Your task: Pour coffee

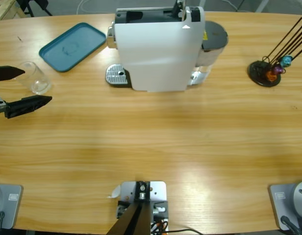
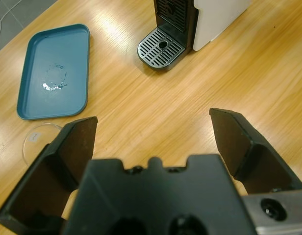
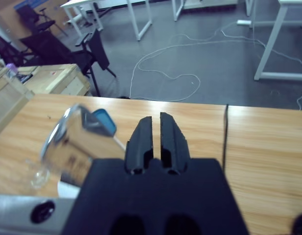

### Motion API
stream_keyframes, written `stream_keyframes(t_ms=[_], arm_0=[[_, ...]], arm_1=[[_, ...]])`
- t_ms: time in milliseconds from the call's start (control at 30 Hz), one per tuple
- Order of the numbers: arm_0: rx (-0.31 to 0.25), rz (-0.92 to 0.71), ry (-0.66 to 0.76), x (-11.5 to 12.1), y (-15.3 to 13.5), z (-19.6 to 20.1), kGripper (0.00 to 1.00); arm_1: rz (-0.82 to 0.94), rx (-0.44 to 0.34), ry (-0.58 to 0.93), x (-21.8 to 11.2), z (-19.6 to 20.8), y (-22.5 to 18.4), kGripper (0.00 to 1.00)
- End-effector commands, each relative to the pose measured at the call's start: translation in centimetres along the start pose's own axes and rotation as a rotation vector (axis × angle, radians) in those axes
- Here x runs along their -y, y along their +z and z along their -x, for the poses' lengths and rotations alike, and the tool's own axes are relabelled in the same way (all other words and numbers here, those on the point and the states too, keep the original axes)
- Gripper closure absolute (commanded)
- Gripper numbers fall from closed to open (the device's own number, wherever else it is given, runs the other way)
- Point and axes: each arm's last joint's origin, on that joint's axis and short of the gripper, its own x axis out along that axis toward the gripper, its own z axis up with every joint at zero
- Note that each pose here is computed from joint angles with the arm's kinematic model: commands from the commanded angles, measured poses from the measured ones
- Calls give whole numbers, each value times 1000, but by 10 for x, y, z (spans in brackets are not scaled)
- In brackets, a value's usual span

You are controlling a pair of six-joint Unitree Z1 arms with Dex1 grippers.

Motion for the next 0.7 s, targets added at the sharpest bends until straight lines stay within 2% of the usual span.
stream_keyframes(t_ms=[33, 333, 533, 700], arm_0=[[-48, -1, -5, 3, -11, -6, 0], [-64, -2, -9, 4, -12, -10, 0], [-55, 4, -8, 3, -11, -9, 0], [-60, 6, -9, 4, -14, -9, 0]], arm_1=[[-131, -11, -26, -27, -30, -18, 1000], [-165, -20, 92, -65, -16, -27, 1000], [-141, -120, 189, -87, -56, -66, 1000], [-118, -161, 197, -95, -63, -84, 1000]])
